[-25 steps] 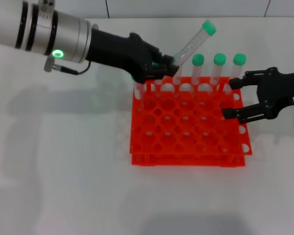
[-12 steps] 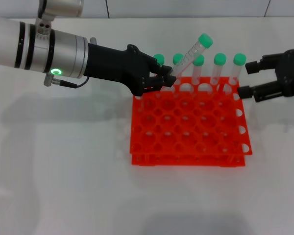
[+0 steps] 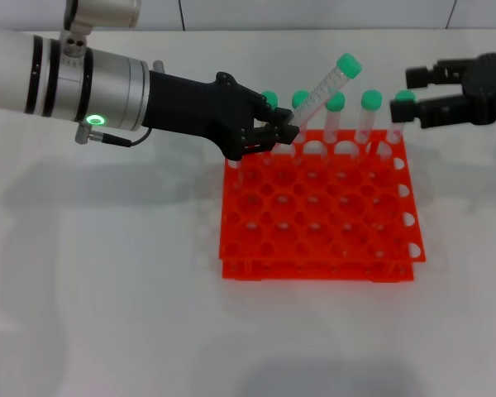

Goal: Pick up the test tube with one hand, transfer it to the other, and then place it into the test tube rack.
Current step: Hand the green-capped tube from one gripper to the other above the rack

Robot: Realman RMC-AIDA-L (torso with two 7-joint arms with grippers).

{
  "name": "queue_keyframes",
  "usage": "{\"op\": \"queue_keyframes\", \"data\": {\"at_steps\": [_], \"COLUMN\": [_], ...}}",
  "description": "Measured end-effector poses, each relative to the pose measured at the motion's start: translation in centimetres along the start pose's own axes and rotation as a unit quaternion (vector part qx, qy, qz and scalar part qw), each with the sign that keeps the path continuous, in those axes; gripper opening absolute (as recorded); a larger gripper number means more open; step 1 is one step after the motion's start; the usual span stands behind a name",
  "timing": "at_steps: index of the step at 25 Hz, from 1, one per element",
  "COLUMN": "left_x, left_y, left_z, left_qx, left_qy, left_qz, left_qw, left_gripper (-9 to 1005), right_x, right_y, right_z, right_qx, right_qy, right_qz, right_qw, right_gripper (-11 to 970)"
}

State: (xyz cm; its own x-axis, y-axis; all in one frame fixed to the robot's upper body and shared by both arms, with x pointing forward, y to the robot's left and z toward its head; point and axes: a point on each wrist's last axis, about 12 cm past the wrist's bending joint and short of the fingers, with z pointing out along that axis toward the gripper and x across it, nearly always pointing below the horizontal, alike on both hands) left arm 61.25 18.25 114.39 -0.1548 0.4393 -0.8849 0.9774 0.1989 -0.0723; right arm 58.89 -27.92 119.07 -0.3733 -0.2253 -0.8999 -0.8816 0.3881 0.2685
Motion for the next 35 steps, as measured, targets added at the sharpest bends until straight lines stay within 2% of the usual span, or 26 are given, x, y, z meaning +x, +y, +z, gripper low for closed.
{"op": "queue_keyframes", "data": {"at_steps": [9,19,25,35], "left_x": [0.1,0.1,0.0,-0.3], "left_y": [0.0,0.0,0.2,0.2], "left_z": [0.1,0.0,0.0,0.1], "left_qx": [-0.004,-0.006,-0.012,-0.011], "left_qy": [0.002,0.000,-0.003,-0.003], "left_qz": [0.005,0.012,0.015,0.020], "left_qw": [1.000,1.000,1.000,1.000], "left_gripper": [242,248,252,259], "right_x": [2.5,4.6,5.2,5.4], "right_y": [0.3,0.4,0.4,0.6], "right_z": [2.2,3.8,5.4,6.6], "right_qx": [-0.002,-0.005,0.012,0.024], "right_qy": [-0.109,-0.185,-0.192,-0.201], "right_qz": [0.038,0.032,0.026,0.005], "right_qw": [0.993,0.982,0.981,0.979], "right_gripper": [841,842,842,812]}}
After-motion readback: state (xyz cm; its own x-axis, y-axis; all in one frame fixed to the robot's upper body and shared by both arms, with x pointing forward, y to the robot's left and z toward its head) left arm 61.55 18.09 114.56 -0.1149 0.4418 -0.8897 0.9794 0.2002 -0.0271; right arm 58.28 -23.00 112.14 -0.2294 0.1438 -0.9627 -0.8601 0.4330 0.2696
